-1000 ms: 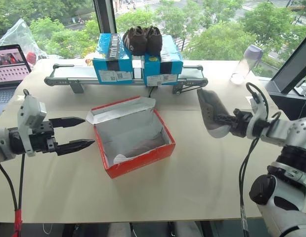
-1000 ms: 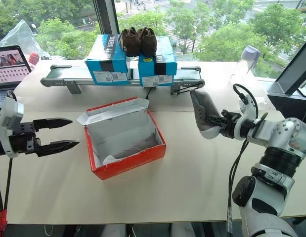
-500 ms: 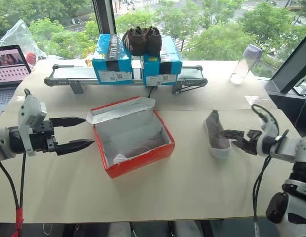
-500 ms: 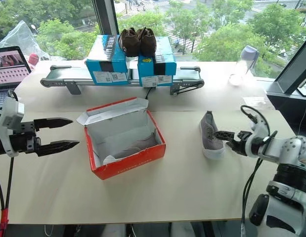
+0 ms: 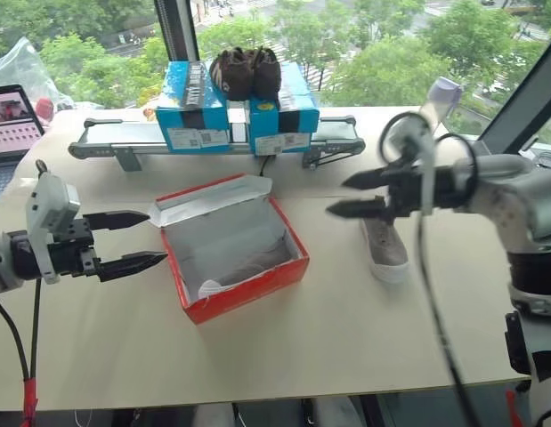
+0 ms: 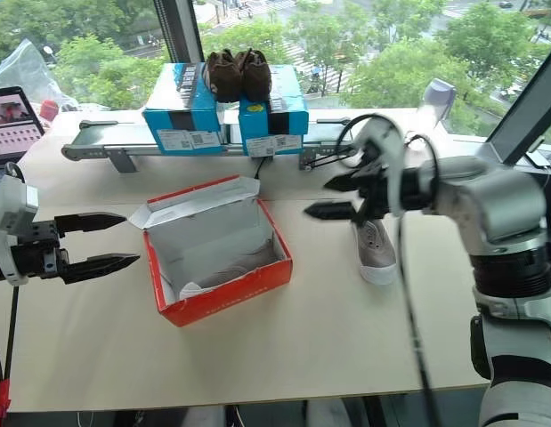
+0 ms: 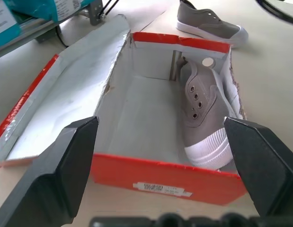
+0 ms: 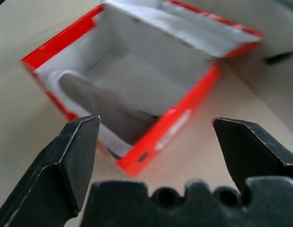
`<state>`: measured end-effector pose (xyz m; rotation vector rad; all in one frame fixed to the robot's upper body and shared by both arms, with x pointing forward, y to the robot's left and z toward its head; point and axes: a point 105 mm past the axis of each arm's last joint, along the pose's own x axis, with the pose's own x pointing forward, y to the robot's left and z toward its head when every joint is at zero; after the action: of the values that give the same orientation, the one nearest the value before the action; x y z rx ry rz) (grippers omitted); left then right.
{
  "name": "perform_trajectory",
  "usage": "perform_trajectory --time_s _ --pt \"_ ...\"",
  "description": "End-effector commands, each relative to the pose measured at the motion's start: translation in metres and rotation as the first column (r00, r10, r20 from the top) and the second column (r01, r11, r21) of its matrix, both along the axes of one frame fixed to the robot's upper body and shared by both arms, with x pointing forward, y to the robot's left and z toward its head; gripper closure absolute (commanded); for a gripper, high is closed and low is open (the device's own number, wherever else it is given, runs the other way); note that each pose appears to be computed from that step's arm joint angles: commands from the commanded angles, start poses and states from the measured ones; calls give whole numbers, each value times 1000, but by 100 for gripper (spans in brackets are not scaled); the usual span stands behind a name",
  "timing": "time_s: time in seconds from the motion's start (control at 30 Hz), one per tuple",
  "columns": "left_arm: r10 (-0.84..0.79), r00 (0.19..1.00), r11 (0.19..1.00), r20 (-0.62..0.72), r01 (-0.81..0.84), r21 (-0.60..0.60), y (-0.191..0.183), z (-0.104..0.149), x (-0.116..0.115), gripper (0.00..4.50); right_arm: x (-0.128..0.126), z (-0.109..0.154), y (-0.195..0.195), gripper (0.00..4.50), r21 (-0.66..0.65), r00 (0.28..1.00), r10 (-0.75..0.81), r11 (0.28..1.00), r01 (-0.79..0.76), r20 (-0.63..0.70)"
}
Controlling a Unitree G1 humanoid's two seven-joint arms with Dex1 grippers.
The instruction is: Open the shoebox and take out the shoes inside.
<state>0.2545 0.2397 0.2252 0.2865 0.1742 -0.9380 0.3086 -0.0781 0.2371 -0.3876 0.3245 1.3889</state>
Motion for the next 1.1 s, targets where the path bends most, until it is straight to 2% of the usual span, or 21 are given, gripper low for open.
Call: perform_trajectory --time_s 0.03,0.2,0.37,0.87,1.03,1.1 --pt "-14 998 1000 53 13 5 -6 11 -3 0 -2 8 17 2 -31 987 144 989 -142 69" --pt "-1 998 1000 56 1 -7 -7 9 -6 0 13 -10 35 2 -81 972 230 971 -227 38" --pt "22 998 1000 57 -22 -9 -6 7 -11 0 26 -28 52 2 -73 961 270 959 -273 -51" --pt "84 995 996 60 -83 -13 -6 5 -24 0 38 -70 60 2 -202 932 329 913 -355 -148" --pt "92 994 996 65 -91 -14 -7 6 -24 0 39 -77 58 136 -238 927 338 898 -370 -163" --pt "93 994 996 66 -92 -15 -8 7 -24 0 39 -77 58 214 -243 925 343 895 -374 -163"
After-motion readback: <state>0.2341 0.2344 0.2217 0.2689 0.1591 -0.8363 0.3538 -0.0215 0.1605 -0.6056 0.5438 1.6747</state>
